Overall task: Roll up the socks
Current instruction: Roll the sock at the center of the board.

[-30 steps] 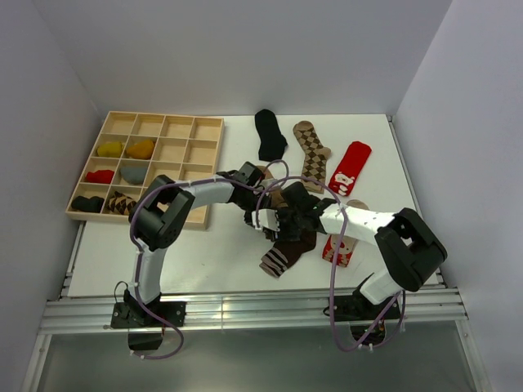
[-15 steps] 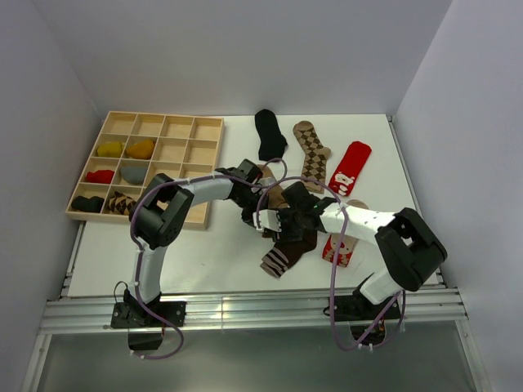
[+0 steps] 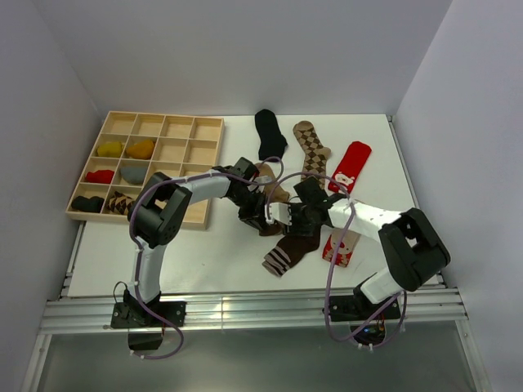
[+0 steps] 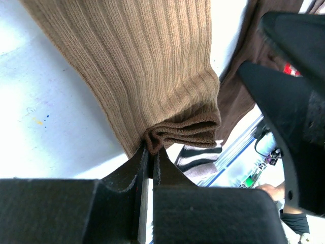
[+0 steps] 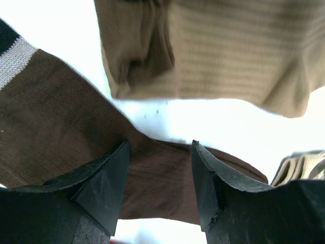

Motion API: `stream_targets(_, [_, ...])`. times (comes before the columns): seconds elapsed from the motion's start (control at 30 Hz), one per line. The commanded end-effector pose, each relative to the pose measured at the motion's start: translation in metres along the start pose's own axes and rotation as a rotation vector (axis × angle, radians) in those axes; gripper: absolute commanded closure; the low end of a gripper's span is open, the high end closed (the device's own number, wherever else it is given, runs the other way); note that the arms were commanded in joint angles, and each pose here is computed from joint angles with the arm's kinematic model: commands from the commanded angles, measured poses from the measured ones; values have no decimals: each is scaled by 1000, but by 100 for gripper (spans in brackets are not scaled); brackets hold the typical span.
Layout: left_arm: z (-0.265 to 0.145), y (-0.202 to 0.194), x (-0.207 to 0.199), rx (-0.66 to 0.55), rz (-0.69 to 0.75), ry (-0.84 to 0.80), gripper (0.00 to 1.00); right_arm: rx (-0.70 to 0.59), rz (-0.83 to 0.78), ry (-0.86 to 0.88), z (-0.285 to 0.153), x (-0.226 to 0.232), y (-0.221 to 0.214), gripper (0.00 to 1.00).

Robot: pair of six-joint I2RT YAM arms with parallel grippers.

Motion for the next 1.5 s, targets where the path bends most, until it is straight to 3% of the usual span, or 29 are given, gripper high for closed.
stream_targets(0.0, [0, -1, 15, -9, 18, 85, 93, 22, 27, 20, -12, 3, -10, 40])
stream_targets(0.17, [-1, -2, 16, -12, 18, 89, 93, 60, 71, 74, -14, 11, -33, 41])
stream_targets(0.53, [-3, -4, 14, -18, 17, 80, 93, 134, 108, 18, -42, 22, -83, 40])
stream_targets(0.87, [-4, 0, 10, -18, 6, 78, 93, -167, 48, -121, -75, -26, 3, 39])
stream_targets(1.03, [-6, 1, 8, -22, 8, 79, 93, -189, -81, -54, -46, -5, 49, 41])
stream_targets(1.47, [-4, 0, 10, -8, 11, 81, 92, -190, -229, 15, -9, 26, 77, 46])
Point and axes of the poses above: each gripper's point midway between its finger pads, its own z axis out along the fingers, its own x axis along the line the jaws close on, y = z × x, the point moved 8 cm from there along -z, back along the fingers, and after that the axes turned 2 degrees about z, right-handed, at the moved point
